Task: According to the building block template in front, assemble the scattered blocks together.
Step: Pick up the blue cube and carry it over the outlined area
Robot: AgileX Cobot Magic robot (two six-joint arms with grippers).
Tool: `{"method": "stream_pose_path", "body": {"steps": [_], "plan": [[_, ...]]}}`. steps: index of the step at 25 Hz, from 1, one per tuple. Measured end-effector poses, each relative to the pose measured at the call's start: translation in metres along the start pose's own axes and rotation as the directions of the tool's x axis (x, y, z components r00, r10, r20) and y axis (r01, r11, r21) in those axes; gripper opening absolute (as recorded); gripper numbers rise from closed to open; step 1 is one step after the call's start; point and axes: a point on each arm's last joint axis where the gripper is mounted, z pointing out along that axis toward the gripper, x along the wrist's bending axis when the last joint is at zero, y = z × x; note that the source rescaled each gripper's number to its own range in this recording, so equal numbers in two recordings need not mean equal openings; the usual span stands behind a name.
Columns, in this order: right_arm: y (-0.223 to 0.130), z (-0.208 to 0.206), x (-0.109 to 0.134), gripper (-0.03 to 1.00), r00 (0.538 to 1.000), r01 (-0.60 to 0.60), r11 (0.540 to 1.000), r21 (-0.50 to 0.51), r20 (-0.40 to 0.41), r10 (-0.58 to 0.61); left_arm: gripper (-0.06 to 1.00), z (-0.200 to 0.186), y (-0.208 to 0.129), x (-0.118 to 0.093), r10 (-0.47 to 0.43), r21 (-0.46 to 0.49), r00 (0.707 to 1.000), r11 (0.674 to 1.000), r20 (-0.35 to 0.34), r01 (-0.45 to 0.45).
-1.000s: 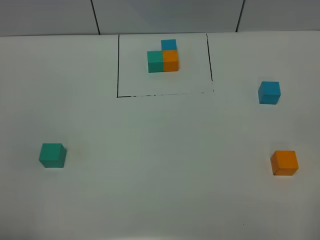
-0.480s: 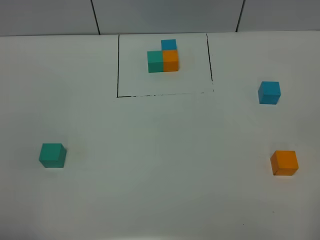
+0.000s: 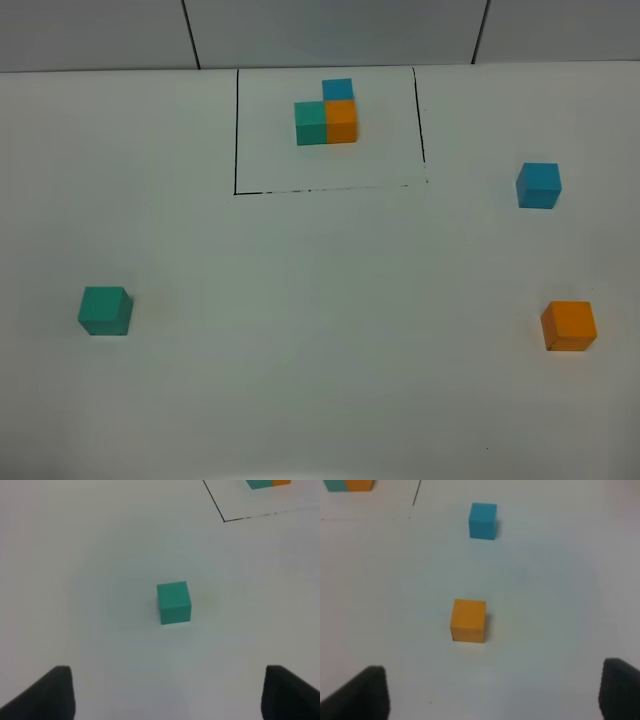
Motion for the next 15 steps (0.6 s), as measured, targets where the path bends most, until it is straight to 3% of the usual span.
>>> {"method": "stream_pose_path", "body": {"steps": [15], "plan": [[0.012,0.006,-0.001,0.72,1.0,-0.003,1.0,0.012,0.004,0.003,0.87,0.0,0.0,0.0,0.0,0.0,1.0,1.0,0.0,0.0]]}}
